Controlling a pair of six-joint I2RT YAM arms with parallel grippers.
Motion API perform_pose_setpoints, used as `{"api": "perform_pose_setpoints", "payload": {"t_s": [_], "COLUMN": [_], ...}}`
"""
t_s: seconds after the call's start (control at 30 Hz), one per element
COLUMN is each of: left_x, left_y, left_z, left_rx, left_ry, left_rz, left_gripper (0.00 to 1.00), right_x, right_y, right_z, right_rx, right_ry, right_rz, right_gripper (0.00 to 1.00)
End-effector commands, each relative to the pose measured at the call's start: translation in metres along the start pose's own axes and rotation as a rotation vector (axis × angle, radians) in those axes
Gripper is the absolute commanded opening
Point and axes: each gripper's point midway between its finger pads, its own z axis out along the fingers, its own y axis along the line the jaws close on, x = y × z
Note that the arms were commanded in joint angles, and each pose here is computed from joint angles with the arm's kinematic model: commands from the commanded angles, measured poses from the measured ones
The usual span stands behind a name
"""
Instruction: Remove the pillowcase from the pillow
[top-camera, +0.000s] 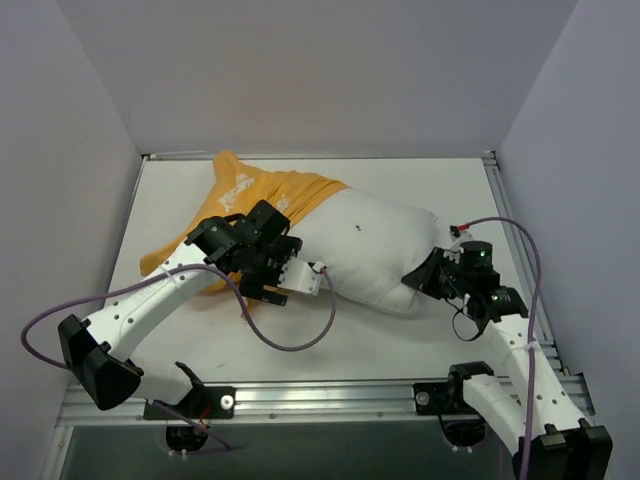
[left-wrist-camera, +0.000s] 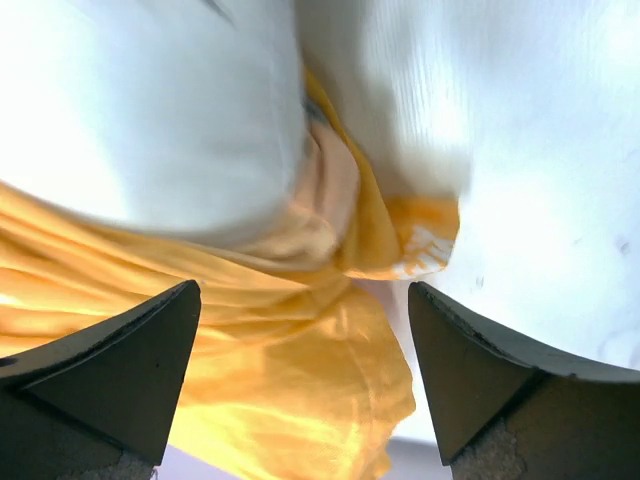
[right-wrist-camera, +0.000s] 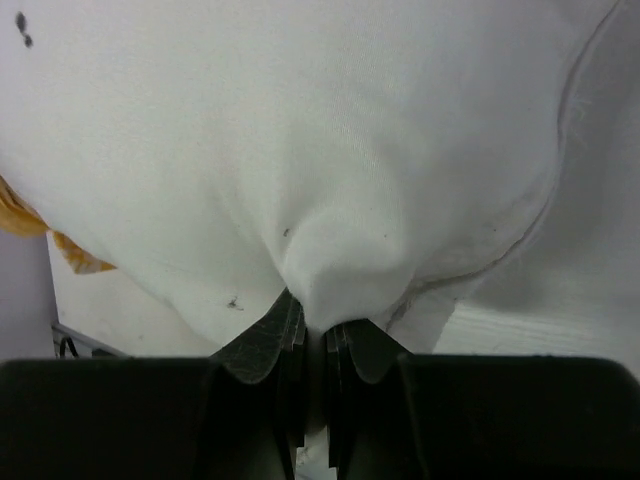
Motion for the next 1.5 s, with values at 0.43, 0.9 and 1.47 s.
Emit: {"api": "perform_pose_setpoints", "payload": {"t_s": [0.43,0.9,1.47], "left_x": [-0.114,-0.113,-0.077], "left_y": [0.156,0.196,0.247], "left_z": [-0.054,0.045,0.078], "left_rx": [-0.049,-0.139,-0.390], "left_ry": [-0.430,-0.225,-0.122], "left_rz": [-0.887,-0.784,-0.848], "left_gripper": [0.96,0.90,0.43], "right_x": [0.157,0.198,0.198], "right_y": [0.013,0.021,0.025], "right_z": [-0.024,-0.030,-0.034], "right_rx": [-0.036,-0.073,-0.091], "right_ry": [0.490,0.608,0.609], "right_rz": [-0.174,-0.242,-0.235], "right_gripper": [0.00,0.00,0.00]}}
